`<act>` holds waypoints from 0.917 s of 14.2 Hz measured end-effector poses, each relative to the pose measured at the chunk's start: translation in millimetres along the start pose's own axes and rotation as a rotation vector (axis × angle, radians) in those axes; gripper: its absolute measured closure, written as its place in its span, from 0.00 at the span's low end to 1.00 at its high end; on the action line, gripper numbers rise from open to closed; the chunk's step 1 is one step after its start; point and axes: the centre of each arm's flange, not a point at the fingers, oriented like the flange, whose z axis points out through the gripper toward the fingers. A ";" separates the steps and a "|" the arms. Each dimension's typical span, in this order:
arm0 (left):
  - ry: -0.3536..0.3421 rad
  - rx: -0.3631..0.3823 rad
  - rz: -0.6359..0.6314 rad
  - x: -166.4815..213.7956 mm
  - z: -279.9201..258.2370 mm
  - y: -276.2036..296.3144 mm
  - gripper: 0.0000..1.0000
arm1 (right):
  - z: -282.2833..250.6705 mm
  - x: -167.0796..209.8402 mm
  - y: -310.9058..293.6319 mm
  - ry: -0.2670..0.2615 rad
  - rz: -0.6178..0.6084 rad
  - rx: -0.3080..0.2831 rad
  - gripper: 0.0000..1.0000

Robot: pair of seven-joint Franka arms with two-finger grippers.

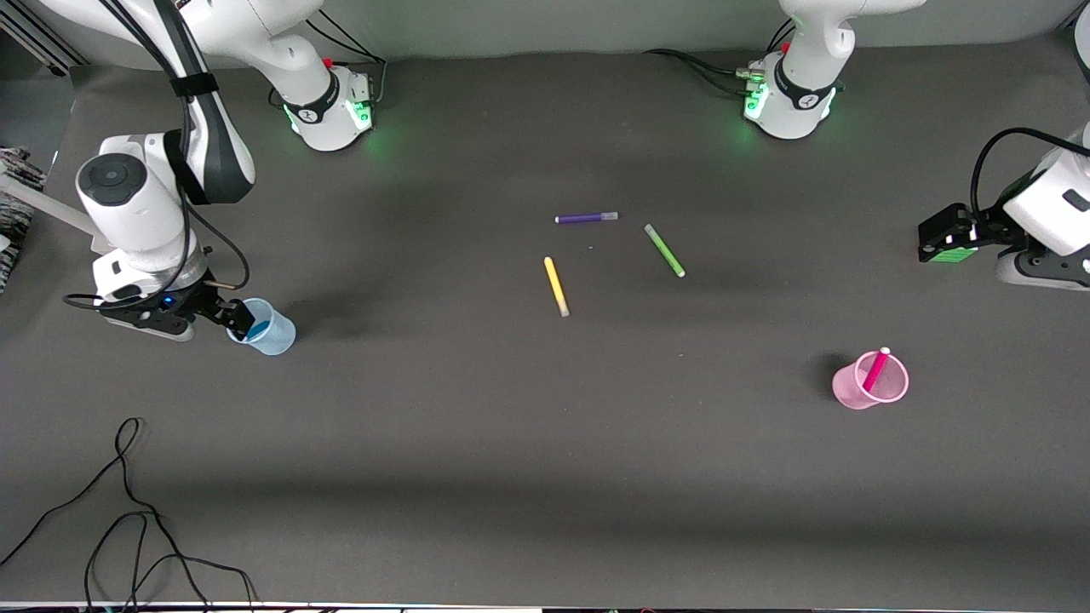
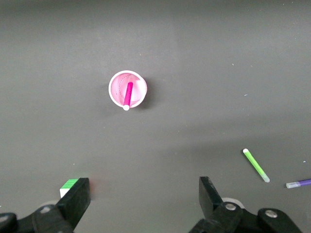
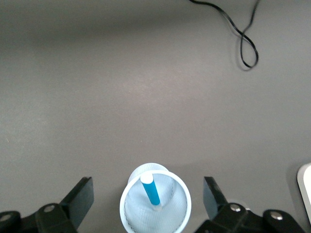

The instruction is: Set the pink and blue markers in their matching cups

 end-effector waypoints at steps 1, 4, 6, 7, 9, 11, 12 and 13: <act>-0.002 0.000 0.000 -0.2 0.3 -0.2 0.00 | -9.2 7.8 -0.8 -0.019 0.026 0.002 0.00; -0.012 -0.002 0.000 -1.3 0.9 0.4 0.00 | -54.4 33.2 -10.8 -0.098 0.069 -0.010 0.00; -0.019 -0.003 0.003 -2.0 1.5 1.8 0.00 | -94.9 51.3 -17.4 -0.138 0.113 0.026 0.00; -0.019 -0.003 0.004 -1.9 1.5 2.7 0.01 | -115.6 59.8 -18.6 -0.150 0.128 0.040 0.00; -0.019 -0.002 0.007 -1.9 1.3 3.9 0.00 | -147.1 67.5 -19.6 -0.187 0.134 0.039 0.00; -0.019 -0.002 0.007 -2.0 1.1 4.1 0.00 | -166.7 65.1 -31.0 -0.212 0.110 0.032 0.00; -0.019 -0.002 0.008 -2.0 1.0 4.6 0.01 | -175.3 63.6 -37.3 -0.219 0.097 0.030 0.00; -0.019 -0.002 0.008 -2.1 0.8 5.0 0.00 | -182.4 62.9 -40.5 -0.227 0.090 0.029 0.00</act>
